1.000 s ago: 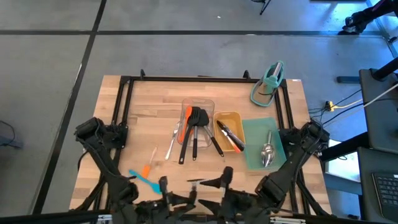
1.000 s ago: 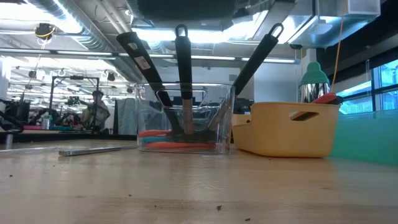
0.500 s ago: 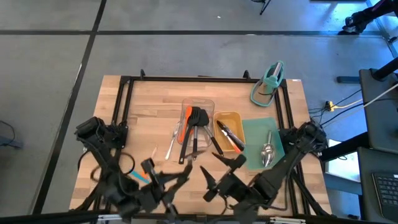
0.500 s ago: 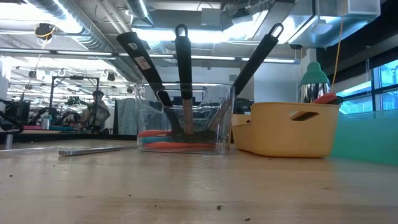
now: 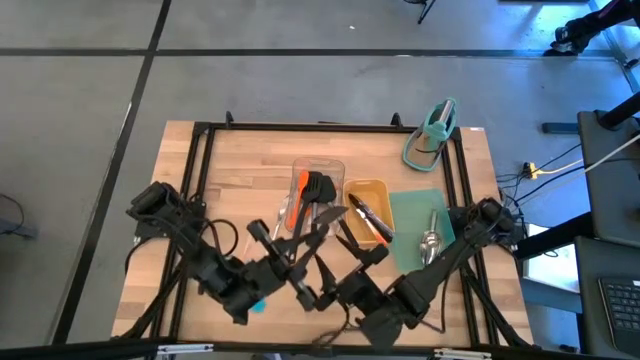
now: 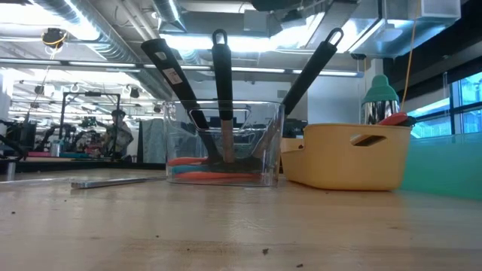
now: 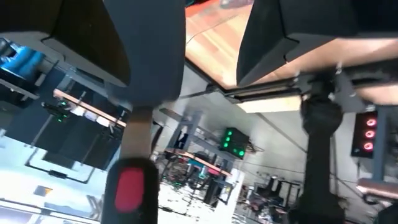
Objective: Pick & Place Kitchen Items
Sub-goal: Put the black spatula into the transparent bin
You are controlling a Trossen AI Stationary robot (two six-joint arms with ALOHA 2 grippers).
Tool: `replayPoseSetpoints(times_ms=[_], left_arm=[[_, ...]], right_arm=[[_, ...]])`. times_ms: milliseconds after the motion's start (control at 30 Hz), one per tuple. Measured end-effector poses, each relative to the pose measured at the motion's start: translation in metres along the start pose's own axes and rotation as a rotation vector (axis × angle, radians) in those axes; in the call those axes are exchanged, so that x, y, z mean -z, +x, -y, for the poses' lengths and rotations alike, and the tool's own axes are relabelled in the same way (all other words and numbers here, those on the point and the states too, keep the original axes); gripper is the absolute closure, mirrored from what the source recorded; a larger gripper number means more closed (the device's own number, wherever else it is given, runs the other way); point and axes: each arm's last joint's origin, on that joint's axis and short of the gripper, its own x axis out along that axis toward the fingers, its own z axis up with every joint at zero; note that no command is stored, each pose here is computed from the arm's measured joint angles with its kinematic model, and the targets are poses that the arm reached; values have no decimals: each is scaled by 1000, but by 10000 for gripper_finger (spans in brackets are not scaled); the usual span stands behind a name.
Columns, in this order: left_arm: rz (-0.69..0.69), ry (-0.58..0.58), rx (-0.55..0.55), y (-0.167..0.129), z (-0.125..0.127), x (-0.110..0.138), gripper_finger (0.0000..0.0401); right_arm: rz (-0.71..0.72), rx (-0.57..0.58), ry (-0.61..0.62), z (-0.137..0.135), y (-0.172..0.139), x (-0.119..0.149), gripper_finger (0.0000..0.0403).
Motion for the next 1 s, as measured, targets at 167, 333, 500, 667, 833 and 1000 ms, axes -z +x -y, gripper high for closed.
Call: replayPoseSetpoints(times_ms=[167,333,500,667,833,1000], left_arm=[[63,-93,-81,7,-19,-8,353],[63,-69,-167,15,-47,-30,353],[75,-55,-177,16,-63,-43,353],[43,-27,-154,13,-73,-54,353],[47,-40,-118,2,-73,-60,353],[30,-25,-86,-4,-72,-64,353]], right_arm=[[-15,46,25,8,20,-21,118],[-39,111,-26,20,52,-41,153],[-68,178,-87,36,84,-60,189],[-77,200,-93,50,93,-79,194],[-46,147,-86,57,87,-96,181],[2,71,-96,58,74,-106,169]])
